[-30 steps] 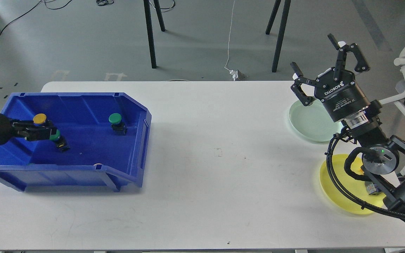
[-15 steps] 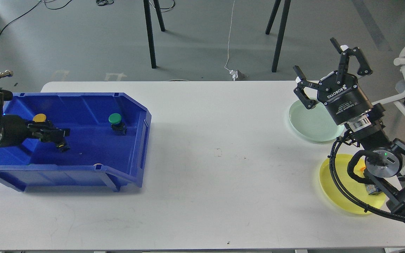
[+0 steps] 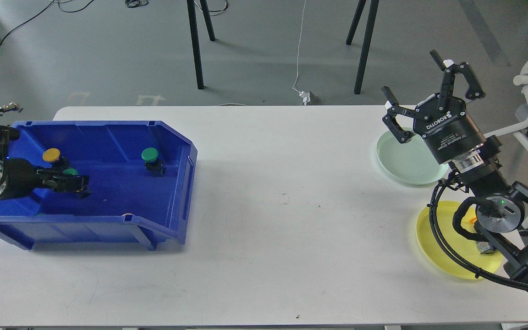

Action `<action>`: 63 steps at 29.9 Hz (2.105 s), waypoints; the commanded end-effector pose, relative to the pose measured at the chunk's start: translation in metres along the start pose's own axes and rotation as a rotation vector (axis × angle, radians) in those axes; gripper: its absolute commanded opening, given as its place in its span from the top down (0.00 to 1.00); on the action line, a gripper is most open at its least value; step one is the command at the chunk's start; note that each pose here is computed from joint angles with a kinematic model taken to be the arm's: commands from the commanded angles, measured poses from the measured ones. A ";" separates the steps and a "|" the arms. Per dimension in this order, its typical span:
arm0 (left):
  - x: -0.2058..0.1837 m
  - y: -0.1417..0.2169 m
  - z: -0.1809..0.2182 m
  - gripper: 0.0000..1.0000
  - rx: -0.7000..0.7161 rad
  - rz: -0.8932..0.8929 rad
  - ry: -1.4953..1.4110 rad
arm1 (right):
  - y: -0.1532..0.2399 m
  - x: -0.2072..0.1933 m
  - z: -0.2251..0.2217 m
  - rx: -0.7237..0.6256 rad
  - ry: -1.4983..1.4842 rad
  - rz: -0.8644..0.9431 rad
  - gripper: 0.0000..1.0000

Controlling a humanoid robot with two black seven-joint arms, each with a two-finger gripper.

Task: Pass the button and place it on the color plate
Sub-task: 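Lower the left gripper into the bin and grasp a green-topped button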

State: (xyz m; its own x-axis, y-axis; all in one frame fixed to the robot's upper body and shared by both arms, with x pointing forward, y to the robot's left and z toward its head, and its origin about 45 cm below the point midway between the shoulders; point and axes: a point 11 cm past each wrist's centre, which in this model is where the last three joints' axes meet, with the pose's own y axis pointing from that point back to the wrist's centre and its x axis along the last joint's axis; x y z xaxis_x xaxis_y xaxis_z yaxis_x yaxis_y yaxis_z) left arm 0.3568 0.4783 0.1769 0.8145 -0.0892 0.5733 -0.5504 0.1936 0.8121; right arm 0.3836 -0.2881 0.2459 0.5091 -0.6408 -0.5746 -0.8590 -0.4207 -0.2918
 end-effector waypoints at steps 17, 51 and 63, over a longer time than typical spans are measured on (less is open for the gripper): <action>0.000 -0.008 -0.011 0.17 0.049 0.000 0.017 | 0.005 0.004 -0.001 0.003 0.001 0.014 0.03; -0.001 -0.018 -0.012 0.60 0.067 0.023 0.004 | 0.011 0.009 -0.010 0.012 0.015 0.029 0.03; -0.002 -0.017 -0.013 0.76 0.068 0.022 0.005 | 0.015 0.009 -0.007 0.006 0.010 0.034 0.03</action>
State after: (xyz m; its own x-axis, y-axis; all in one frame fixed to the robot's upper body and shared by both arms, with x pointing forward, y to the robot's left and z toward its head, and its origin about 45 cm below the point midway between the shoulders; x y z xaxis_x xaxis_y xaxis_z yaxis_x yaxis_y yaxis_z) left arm 0.3669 0.4878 0.1601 0.8033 -0.0805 0.5901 -0.5787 0.1285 0.8053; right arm 0.3763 -0.3043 0.2418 0.4812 -0.6601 -0.5769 -0.8755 -0.3949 -0.2784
